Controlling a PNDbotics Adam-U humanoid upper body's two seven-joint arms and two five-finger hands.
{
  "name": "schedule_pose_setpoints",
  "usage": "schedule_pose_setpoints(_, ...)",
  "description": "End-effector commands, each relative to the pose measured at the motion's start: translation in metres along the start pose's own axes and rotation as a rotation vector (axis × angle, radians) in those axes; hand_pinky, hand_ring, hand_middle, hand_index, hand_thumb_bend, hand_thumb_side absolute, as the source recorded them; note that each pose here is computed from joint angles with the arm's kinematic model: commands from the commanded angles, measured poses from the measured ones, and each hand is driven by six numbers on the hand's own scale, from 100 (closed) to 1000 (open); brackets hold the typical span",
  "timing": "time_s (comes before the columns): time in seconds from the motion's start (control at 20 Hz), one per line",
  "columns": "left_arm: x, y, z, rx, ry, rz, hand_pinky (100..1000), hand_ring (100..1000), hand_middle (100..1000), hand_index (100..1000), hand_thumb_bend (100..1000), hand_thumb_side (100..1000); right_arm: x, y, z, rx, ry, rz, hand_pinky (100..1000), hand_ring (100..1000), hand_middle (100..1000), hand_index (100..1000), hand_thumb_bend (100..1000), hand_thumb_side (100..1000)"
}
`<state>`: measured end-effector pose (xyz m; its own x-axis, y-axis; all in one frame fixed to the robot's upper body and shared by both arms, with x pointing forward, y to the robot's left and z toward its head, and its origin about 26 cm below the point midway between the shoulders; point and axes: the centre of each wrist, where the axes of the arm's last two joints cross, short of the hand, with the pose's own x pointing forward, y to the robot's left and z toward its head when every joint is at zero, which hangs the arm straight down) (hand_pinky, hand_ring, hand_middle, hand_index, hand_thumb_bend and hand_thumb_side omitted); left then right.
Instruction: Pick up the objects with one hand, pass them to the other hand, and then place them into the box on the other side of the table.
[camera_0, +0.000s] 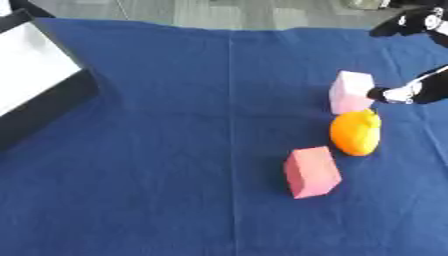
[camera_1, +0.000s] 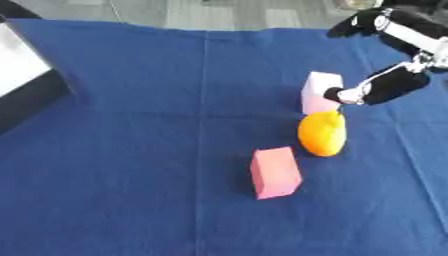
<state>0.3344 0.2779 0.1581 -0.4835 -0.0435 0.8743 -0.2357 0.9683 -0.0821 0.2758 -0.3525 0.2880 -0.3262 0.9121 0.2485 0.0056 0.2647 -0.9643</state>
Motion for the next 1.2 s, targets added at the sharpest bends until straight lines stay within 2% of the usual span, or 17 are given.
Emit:
schedule_pose_setpoints(0.05,0.011,-0.003,-0.005,-0.017,-0.040,0.009,964,794,785,772,177,875,0.002,-0.011,0.000,-0.022,0.012,0.067,920,875,801,818,516,161)
schedule_pose_setpoints(0.1,0.012,-0.004,-0.005,-0.020,-0.043,0.012,964,794,785,772,177,874,0.001,-0.010,-0.001,-0.020,0.015,0.071,920,875,801,818,526,136)
schedule_pose_setpoints(0.15,0.013,-0.005,-0.006,-0.022,-0.045,0.014,964,794,785,772,177,875,0.000,-0.009,-0.002,-0.017,0.017,0.077,921,875,802,817,513,157)
schedule_pose_setpoints(0.75,0.019,-0.013,-0.009,-0.045,-0.062,0.033,965,796,785,772,177,874,-0.018,-0.004,-0.007,-0.030,0.082,0.107,921,867,804,816,495,131)
schedule_pose_setpoints(1.2,0.038,-0.014,-0.008,-0.086,-0.122,0.040,965,798,787,773,159,848,-0.027,0.000,-0.007,0.002,0.115,0.112,918,866,806,827,506,167)
